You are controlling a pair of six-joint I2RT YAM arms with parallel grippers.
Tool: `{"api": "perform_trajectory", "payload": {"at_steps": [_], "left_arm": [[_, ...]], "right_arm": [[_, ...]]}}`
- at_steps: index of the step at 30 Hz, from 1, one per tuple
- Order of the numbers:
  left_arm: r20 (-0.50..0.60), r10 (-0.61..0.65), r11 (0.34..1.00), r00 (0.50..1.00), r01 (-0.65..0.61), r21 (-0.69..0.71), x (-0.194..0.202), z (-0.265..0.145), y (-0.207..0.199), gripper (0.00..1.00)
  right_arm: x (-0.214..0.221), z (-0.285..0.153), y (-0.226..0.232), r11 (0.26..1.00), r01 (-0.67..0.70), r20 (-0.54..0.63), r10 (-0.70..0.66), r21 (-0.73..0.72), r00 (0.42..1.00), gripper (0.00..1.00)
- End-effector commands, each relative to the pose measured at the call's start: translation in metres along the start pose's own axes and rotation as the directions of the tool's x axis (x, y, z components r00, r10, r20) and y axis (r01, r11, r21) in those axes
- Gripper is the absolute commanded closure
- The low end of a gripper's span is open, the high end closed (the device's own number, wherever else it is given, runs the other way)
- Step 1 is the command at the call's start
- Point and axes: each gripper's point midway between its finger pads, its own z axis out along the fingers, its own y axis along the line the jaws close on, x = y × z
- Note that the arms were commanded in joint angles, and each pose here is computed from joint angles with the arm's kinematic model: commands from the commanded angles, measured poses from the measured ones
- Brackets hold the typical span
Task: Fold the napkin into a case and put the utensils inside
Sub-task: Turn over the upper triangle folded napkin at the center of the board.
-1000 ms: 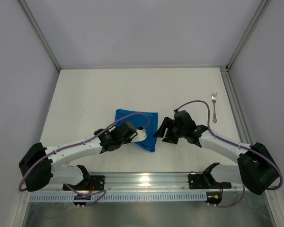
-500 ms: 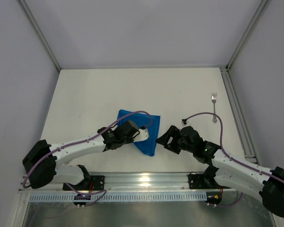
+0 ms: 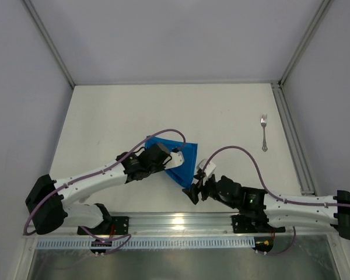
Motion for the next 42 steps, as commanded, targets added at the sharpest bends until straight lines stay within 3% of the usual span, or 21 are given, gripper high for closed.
{"api": "perform_trajectory", "payload": {"at_steps": [1, 3, 7, 14, 21, 29, 32, 33, 34, 37, 42], "left_arm": [[0.033, -0.042, 0.999, 0.999, 0.042, -0.007, -0.012, -0.015, 0.011, 1.0], [0.031, -0.045, 0.999, 0.999, 0.045, -0.002, -0.013, -0.017, 0.012, 1.0], [0.017, -0.042, 0.999, 0.999, 0.042, -0.001, -0.013, -0.018, 0.014, 1.0], [0.003, -0.036, 0.999, 0.999, 0.036, 0.02, -0.014, -0.016, 0.011, 1.0], [0.0, -0.038, 0.999, 0.999, 0.038, 0.024, -0.016, -0.016, 0.012, 1.0], [-0.009, -0.044, 0.999, 0.999, 0.044, 0.032, -0.013, -0.016, 0.011, 1.0], [-0.01, -0.046, 0.998, 0.999, 0.047, 0.04, -0.012, -0.017, 0.01, 1.0], [-0.009, -0.046, 0.998, 0.999, 0.047, 0.042, -0.012, -0.017, 0.01, 1.0], [-0.007, -0.049, 0.998, 0.999, 0.049, 0.05, -0.012, -0.017, 0.009, 1.0], [-0.003, -0.055, 0.996, 0.998, 0.055, 0.07, -0.014, -0.016, 0.005, 1.0], [-0.008, -0.05, 0.996, 0.999, 0.05, 0.077, -0.013, -0.018, 0.005, 1.0]], "right_arm": [[-0.027, 0.005, 0.008, 0.947, 0.318, 0.169, -0.32, 0.036, 0.932, 0.22], [-0.033, 0.008, 0.008, 0.912, 0.403, 0.2, -0.411, 0.081, 0.889, 0.21], [-0.019, 0.03, 0.011, 0.854, 0.513, 0.145, -0.521, 0.089, 0.842, 0.18], [0.011, 0.047, 0.009, 0.818, 0.568, 0.038, -0.572, 0.091, 0.819, 0.18], [0.024, 0.049, 0.031, 0.786, 0.615, 0.003, -0.616, 0.071, 0.787, 0.18], [0.041, 0.056, 0.015, 0.797, 0.572, -0.096, -0.565, 0.194, 0.82, 0.2], [0.043, 0.052, 0.006, 0.79, 0.568, -0.117, -0.557, 0.23, 0.822, 0.31], [0.042, 0.051, 0.004, 0.788, 0.566, -0.12, -0.555, 0.242, 0.823, 0.37], [0.043, 0.05, 0.002, 0.786, 0.568, -0.126, -0.555, 0.245, 0.823, 0.51], [0.044, 0.047, -0.002, 0.775, 0.576, -0.149, -0.558, 0.258, 0.817, 0.71], [0.041, 0.039, -0.002, 0.79, 0.565, -0.151, -0.545, 0.237, 0.825, 0.87]]}}
